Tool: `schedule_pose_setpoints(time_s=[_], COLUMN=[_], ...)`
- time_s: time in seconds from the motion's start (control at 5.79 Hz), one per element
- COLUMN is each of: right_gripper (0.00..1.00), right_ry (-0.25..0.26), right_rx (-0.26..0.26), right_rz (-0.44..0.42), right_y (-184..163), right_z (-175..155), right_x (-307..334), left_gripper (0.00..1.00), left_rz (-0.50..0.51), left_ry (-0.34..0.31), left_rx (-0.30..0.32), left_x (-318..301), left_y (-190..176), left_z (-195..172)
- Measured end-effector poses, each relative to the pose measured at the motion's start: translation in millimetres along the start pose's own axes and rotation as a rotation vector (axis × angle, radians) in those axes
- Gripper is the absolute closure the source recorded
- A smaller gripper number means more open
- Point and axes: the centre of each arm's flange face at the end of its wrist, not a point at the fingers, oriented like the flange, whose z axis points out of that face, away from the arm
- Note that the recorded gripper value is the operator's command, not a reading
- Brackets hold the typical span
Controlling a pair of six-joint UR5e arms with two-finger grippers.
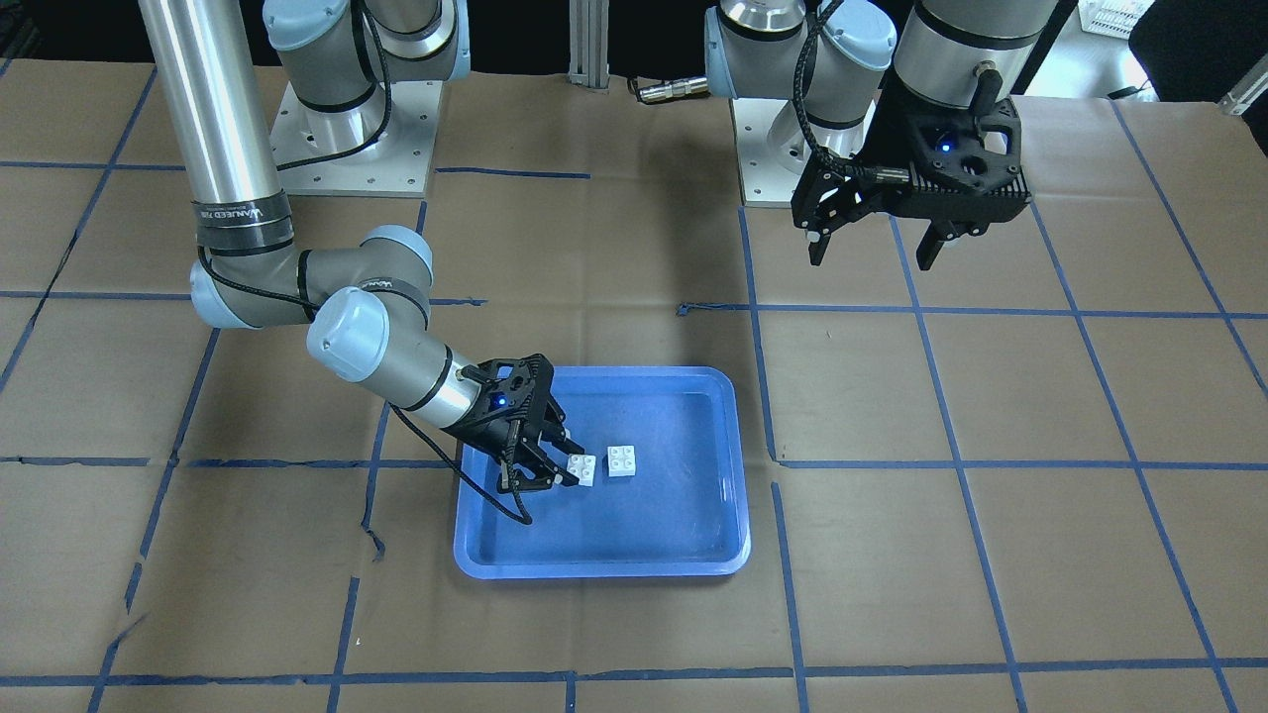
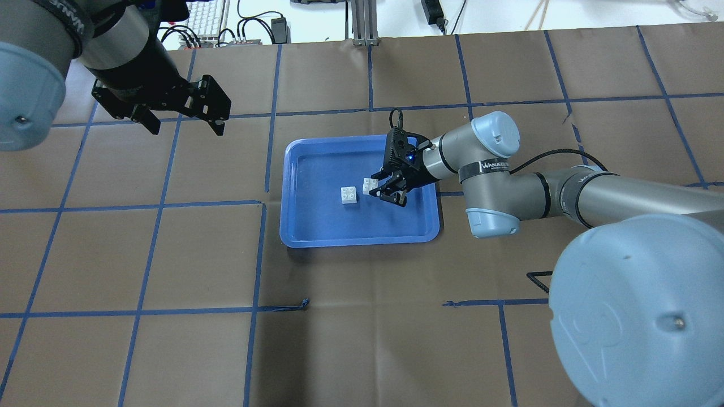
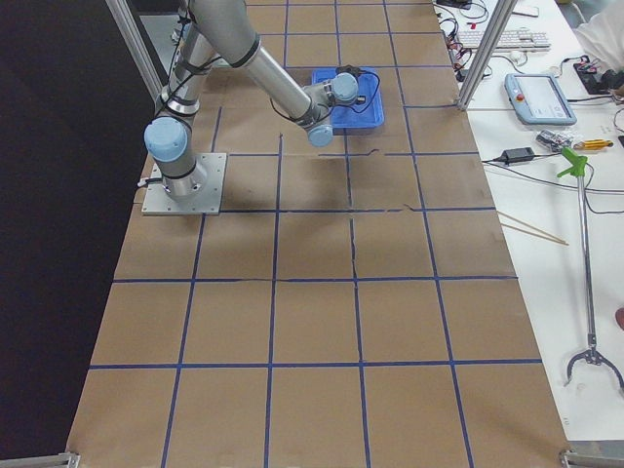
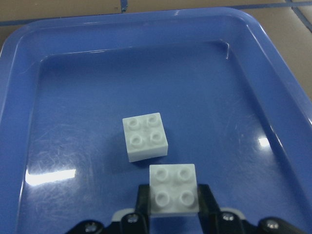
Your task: Assemble white blocks and place on blue tray
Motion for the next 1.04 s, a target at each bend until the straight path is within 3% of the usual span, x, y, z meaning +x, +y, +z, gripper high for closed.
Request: schedule_pose_setpoints(time_s=[1.04], right_gripper=[0.75], right_ry=[-0.029], right_rx=[0.001], right_rz=[-0.018], right_y=[-11], right_z=[12], right_x=[-14], left_gripper=[0.01], left_rz=[0.001], left_ry=[0.000], left_rx=[0.001], left_x=[1], left_y=[0], left_z=[0])
